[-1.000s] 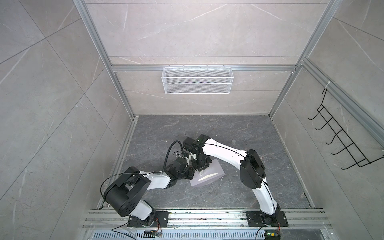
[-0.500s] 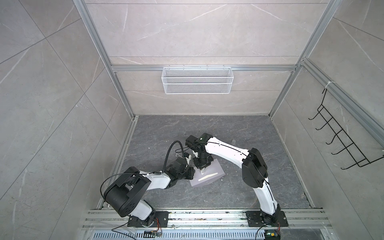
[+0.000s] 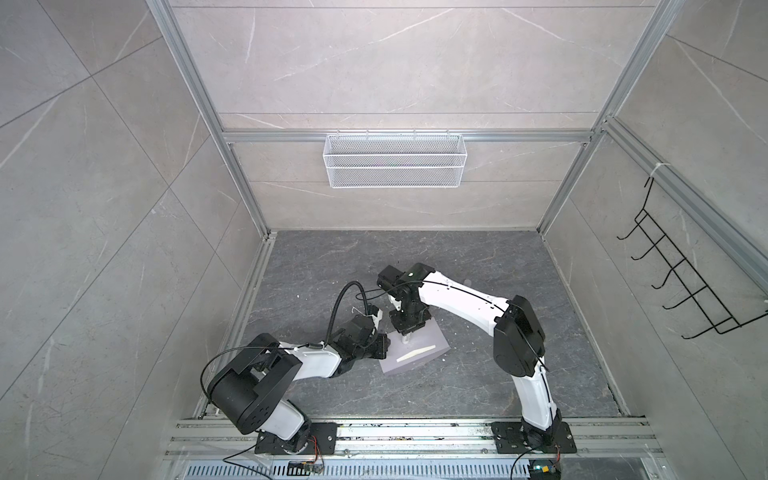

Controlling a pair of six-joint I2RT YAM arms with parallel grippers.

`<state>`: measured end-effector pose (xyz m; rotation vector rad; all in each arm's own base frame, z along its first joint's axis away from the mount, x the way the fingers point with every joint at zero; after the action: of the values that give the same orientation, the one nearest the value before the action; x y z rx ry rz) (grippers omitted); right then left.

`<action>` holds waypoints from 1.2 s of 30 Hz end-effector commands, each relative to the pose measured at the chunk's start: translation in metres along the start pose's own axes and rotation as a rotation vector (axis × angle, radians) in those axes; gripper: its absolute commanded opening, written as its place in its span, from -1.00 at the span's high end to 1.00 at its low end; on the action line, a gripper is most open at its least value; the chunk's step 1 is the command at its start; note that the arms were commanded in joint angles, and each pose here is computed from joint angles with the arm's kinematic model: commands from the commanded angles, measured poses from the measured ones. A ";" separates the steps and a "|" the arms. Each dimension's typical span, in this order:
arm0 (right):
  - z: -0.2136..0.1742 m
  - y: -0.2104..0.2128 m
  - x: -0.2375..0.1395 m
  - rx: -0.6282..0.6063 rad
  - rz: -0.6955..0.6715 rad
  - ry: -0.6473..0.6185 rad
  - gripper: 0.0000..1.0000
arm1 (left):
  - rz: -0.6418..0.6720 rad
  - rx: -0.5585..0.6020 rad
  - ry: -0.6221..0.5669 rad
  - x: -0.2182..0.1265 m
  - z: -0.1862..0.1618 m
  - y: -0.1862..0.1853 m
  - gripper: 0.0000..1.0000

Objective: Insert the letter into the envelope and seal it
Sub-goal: 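Slide the glue stick tip along the flap edge with the right gripper, then lift the glue stick off the envelope with the right gripper while the left gripper rises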

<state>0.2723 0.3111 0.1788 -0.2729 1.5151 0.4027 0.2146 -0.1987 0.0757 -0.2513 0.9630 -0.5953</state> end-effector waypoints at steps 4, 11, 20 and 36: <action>-0.003 -0.017 -0.063 0.048 0.079 -0.170 1.00 | 0.086 -0.003 0.100 0.001 -0.023 0.016 0.74; -0.014 -0.034 -0.095 0.062 0.118 -0.336 1.00 | 0.021 0.016 0.016 -0.016 0.002 -0.003 0.66; -0.028 -0.043 -0.129 0.051 0.176 -0.638 1.00 | -0.051 0.028 -0.289 -0.097 0.057 -0.041 -0.08; -0.042 -0.051 -0.144 0.010 0.238 -0.971 1.00 | -0.323 -0.500 -0.541 -0.167 0.090 -0.066 -0.88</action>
<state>0.2523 0.2381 0.2967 0.0835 0.7580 0.5812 0.1908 -0.1650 0.2455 -0.7754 0.5782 -0.5661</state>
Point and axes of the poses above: each gripper's point midway between its finger pads, its own x axis out along the fingers, its own y axis along the line the jaws close on, z = x × y, the point moved 8 cm from there along -x, back along the fingers, and after that the axes turned 2 degrees about x, right-handed, at the moved point
